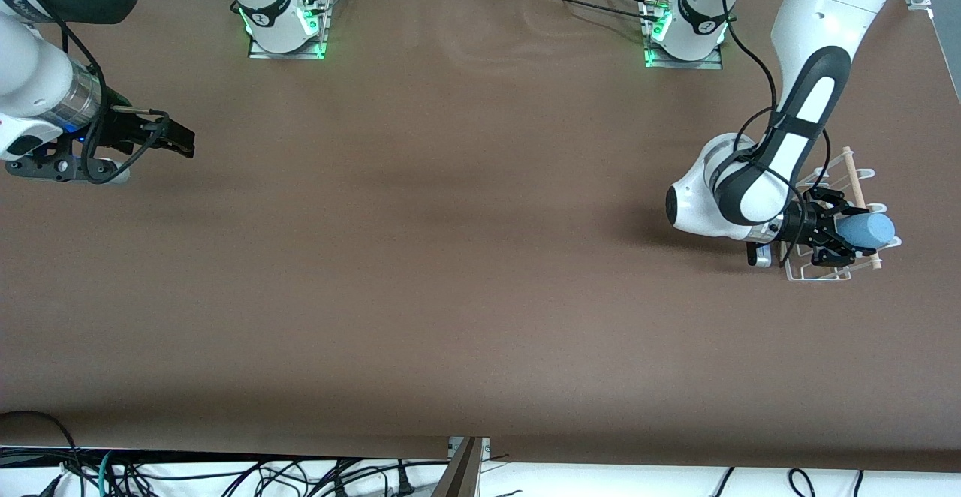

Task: Transfer cup to left arm and place on rack
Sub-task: 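Lower the cup onto the rack with the left gripper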

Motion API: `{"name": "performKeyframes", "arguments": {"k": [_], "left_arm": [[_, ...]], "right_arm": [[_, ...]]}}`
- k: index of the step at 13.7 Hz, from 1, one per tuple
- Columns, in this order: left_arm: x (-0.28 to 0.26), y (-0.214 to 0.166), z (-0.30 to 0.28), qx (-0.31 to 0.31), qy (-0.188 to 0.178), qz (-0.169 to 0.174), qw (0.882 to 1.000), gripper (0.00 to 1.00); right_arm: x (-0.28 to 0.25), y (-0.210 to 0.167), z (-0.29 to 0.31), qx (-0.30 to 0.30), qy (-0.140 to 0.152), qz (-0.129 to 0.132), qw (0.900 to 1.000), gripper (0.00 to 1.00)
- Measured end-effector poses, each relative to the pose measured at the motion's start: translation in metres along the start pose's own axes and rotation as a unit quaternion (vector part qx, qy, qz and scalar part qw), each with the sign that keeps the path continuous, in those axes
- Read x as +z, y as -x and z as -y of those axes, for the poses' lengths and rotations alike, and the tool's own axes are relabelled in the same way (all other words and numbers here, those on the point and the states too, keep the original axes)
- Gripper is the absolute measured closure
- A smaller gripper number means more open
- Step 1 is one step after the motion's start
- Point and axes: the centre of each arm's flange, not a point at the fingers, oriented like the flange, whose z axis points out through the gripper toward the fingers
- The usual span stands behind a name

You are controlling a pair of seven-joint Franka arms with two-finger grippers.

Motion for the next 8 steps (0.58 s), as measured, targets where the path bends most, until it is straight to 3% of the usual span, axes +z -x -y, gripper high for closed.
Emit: {"name": "performKeyframes", "arguments": {"k": [8], "left_arm": [[0.0055, -0.0072, -0.0062, -0.017, 0.000, -0.006, 1.000, 0.24]], "right_arm": [[0.0000, 0.0003, 0.0024, -0.002, 0.000, 0.000, 1.000, 0.01]]}}
